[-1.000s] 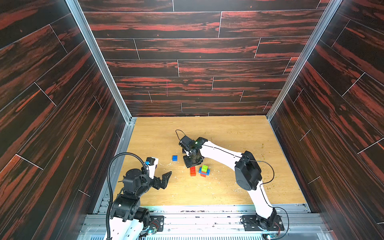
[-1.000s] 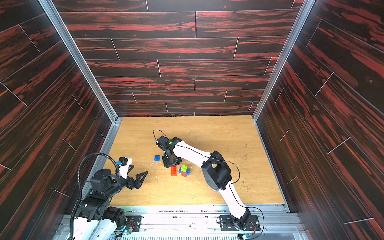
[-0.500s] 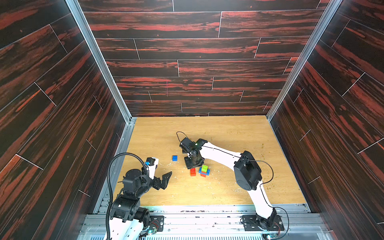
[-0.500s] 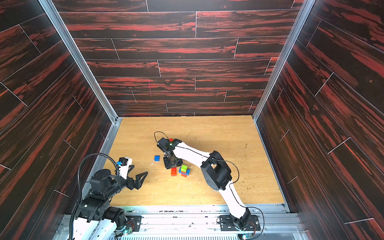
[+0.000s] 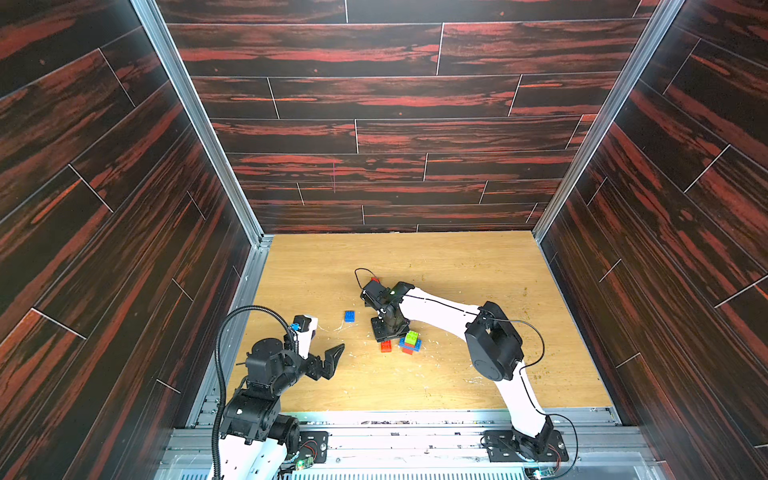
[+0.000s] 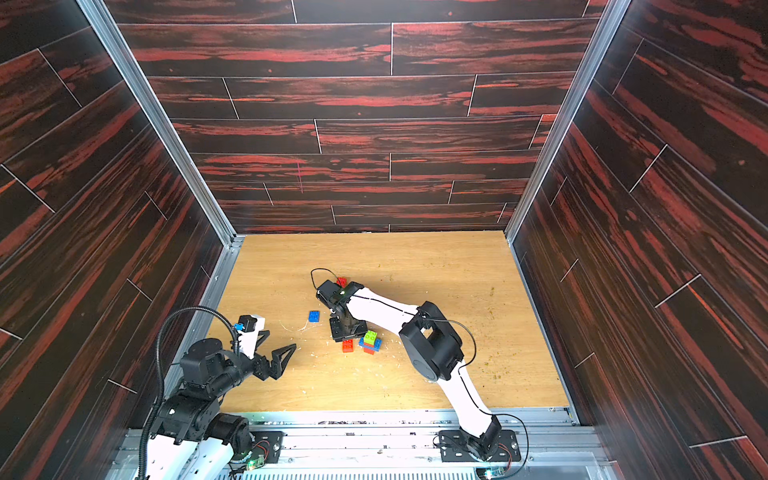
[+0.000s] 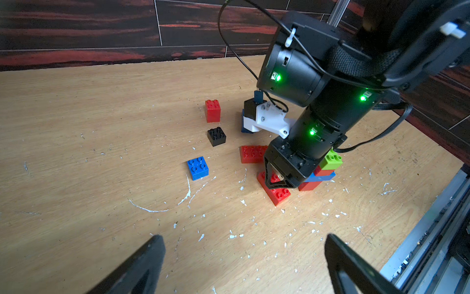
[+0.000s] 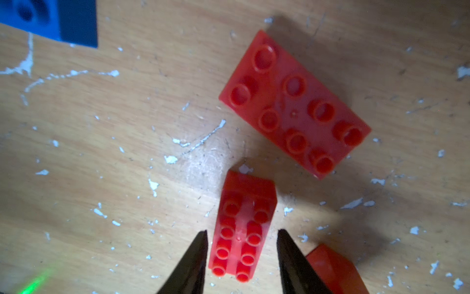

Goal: Assemble the letter f with lego
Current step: Pick up the lego brick from the center of the board.

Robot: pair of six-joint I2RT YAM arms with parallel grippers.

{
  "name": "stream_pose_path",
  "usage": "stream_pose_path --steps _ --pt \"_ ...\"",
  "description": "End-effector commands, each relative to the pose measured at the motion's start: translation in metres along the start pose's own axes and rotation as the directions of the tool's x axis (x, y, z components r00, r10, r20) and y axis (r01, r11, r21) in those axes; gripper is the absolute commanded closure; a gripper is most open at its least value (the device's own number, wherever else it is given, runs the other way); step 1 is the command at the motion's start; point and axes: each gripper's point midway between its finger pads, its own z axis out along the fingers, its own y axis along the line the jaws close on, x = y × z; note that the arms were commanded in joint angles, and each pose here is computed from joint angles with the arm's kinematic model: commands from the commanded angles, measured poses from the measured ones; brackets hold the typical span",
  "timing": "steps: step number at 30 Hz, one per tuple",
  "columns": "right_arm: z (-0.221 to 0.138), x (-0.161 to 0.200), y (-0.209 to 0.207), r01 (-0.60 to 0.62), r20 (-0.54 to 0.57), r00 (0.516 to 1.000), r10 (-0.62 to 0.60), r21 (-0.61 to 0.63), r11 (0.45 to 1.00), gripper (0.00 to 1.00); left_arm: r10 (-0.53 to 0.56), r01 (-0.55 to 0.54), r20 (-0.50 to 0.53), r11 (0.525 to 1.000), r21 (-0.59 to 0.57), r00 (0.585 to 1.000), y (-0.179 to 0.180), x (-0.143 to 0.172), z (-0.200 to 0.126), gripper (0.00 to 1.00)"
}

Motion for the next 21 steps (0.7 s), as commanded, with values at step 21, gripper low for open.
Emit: stream_pose_path --steps 21 --pt "0.0212 0.0041 0.0059 0.034 -0.058 0.998 -0.033 0.013 0.999 0.53 0.003 -0.003 0.008 1.0 0.009 1.0 -0.002 0.0002 -0.0003 0.0"
